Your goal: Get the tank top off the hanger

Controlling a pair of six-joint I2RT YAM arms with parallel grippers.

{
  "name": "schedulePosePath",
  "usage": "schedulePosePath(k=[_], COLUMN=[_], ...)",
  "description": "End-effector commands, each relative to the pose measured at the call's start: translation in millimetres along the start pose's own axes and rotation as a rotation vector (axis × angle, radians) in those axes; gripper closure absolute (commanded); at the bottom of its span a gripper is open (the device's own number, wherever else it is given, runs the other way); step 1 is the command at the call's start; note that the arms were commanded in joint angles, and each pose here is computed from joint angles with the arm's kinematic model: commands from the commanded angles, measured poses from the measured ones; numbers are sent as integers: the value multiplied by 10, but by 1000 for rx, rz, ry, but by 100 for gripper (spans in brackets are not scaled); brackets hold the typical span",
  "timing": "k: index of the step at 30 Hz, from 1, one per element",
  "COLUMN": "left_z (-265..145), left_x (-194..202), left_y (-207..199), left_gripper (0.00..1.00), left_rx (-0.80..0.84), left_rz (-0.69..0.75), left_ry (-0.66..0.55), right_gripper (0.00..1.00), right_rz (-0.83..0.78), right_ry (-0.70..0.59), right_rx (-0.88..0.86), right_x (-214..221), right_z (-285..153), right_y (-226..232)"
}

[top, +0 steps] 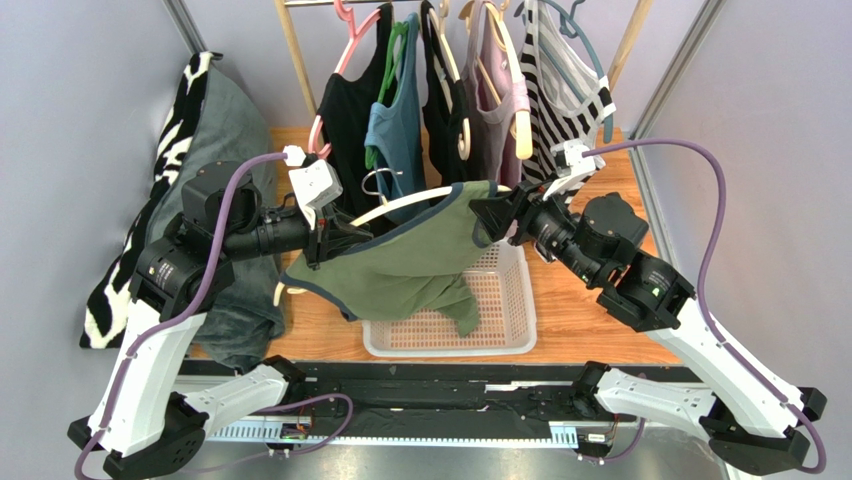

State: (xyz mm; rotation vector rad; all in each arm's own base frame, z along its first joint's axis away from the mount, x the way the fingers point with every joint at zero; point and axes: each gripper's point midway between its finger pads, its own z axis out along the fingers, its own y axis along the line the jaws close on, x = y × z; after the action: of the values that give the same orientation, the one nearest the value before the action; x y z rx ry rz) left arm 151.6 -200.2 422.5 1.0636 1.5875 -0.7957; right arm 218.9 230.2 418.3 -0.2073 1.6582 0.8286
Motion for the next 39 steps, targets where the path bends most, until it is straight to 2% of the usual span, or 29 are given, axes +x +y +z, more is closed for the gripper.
schedulePosePath(k=[1,3,7,18,21,27,31,32,33,35,39], left_z=[-95,-100,-90,-81,-93,-84,-99,-101,-105,-105,-130], left_x=[-242,-244,-227,-210,-197,-123,-116,-113,-115,-116,-157], left_y=[-85,-88,-72,-34,-19,-6,5,4,-2,-2,-11], left_gripper=[100,100,100,100,100,100,100,100,100,100,100], left_rx=[21,21,15,-3,-15,-20,-31,-31,-29,-29,-31], left_rz=[60,61,62,63,72,78,84,84,85,85,90], left_ry=[-84,-85,-79,-74,-72,-57,-53,-53,-55,-55,-65], right_gripper=[47,52,73,90,98,100,100,99,85,72,36], right_rz=[9,21,32,25,22,12,-18,-23,-29,-35,-20], right_ry=[-31,-30,-32,-8,0,-14,-4,7,29,75,124], right_rx=[-42,-58,-75,-81,-69,-32,52,70,79,54,24], right_x=[-126,-129,-134,-125,-133,-339,-379,-349,-295,-151,76], right_z=[69,75,46,-52,-117,-352,-403,-375,-353,-277,-124], right_y=[128,168,223,329,303,233,83,53,35,79,132])
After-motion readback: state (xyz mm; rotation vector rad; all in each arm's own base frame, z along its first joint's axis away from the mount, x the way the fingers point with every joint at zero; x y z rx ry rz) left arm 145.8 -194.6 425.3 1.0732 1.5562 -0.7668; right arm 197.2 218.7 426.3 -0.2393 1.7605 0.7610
